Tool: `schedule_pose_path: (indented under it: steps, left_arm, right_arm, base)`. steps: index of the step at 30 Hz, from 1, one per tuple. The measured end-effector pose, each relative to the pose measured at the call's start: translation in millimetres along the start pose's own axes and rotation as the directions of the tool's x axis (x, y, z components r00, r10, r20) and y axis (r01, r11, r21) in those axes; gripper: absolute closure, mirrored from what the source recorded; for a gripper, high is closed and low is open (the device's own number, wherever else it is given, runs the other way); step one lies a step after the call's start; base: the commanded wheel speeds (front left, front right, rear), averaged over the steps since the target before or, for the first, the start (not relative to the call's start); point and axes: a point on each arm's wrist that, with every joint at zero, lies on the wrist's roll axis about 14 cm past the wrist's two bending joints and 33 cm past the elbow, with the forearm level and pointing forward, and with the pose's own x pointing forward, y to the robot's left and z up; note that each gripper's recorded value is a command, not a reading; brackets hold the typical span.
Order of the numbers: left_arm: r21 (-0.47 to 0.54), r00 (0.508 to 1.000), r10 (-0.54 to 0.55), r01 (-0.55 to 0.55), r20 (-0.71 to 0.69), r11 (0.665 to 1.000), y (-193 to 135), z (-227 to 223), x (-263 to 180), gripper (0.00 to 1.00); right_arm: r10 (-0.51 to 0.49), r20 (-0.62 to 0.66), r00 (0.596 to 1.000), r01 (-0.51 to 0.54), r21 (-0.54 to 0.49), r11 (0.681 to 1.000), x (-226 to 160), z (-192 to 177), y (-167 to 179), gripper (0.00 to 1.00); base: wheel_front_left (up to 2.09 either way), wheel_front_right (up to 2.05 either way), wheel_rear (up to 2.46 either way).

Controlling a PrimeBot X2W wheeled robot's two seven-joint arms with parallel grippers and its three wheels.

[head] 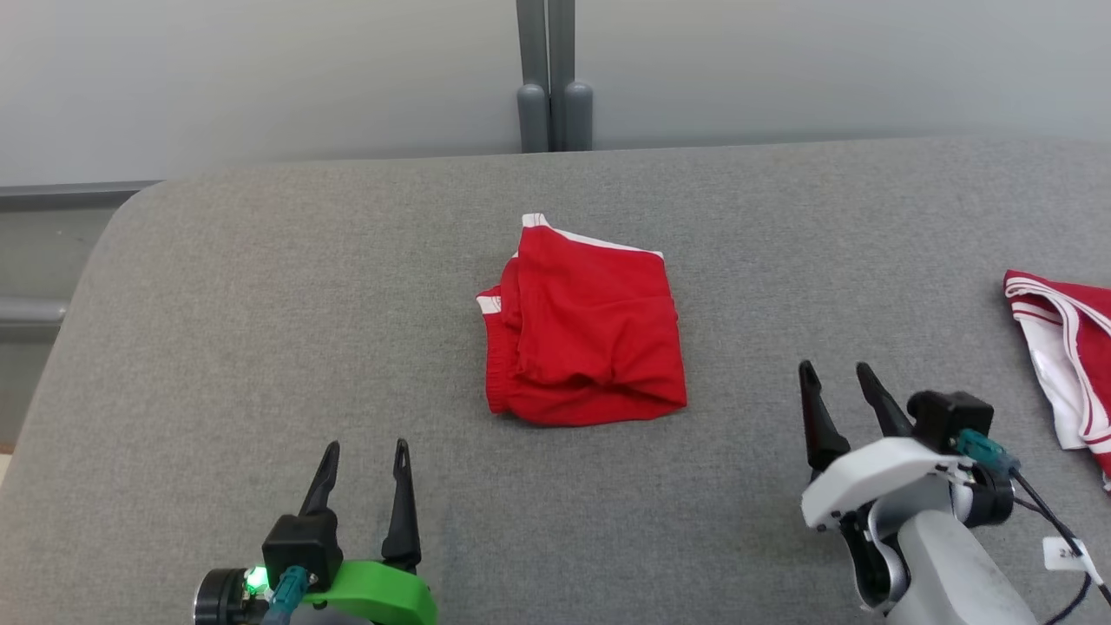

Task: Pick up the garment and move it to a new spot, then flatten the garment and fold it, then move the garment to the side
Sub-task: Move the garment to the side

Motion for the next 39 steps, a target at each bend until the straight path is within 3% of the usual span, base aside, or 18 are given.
schedule_pose_path:
  steps: [10,20,21,23,24,32,39]
  left_arm:
    - [-0.026,0.999,0.053,-0.053,-0.006,0.998,18.9,-0.6,4.1,0.00]
    - [-0.014,0.984,0.173,-0.174,-0.033,0.985,56.2,-7.0,-8.2,0.00]
    - [-0.013,0.982,0.183,-0.183,-0.040,0.983,59.1,-8.9,-9.0,0.00]
    - [-0.010,0.979,0.199,-0.199,-0.049,0.980,63.8,-11.6,-9.6,0.00]
    - [-0.008,0.977,0.207,-0.207,-0.055,0.978,66.1,-13.3,-9.9,0.00]
    - [-0.003,0.981,0.181,-0.181,-0.070,0.983,60.3,-18.6,-4.2,0.00]
    - [-0.009,0.996,0.058,-0.058,-0.065,0.998,26.1,-19.4,12.6,0.00]
  right_arm:
    - [0.174,-0.066,0.982,-0.171,0.059,0.984,75.0,-8.8,70.0,0.00]
    - [0.183,-0.284,0.941,-0.153,0.124,0.980,101.6,-78.7,91.4,0.00]
    - [0.186,-0.304,0.934,-0.152,0.130,0.980,101.4,-86.5,93.3,0.16]
    - [0.194,-0.317,0.929,-0.158,0.137,0.978,104.9,-93.1,96.9,0.85]
    - [0.200,-0.315,0.928,-0.164,0.135,0.977,108.5,-93.4,99.2,1.00]
    - [0.190,-0.261,0.947,-0.170,0.096,0.981,114.0,-77.9,88.9,1.00]
    - [0.126,-0.219,0.968,-0.126,0.018,0.992,93.9,-59.9,52.2,1.00]
  base:
    - [0.00,0.00,0.00]
    - [0.00,0.00,0.00]
    - [0.00,0.00,0.00]
    - [0.00,0.00,0.00]
    - [0.00,0.00,0.00]
    - [0.00,0.00,0.00]
    - [0.00,0.00,0.00]
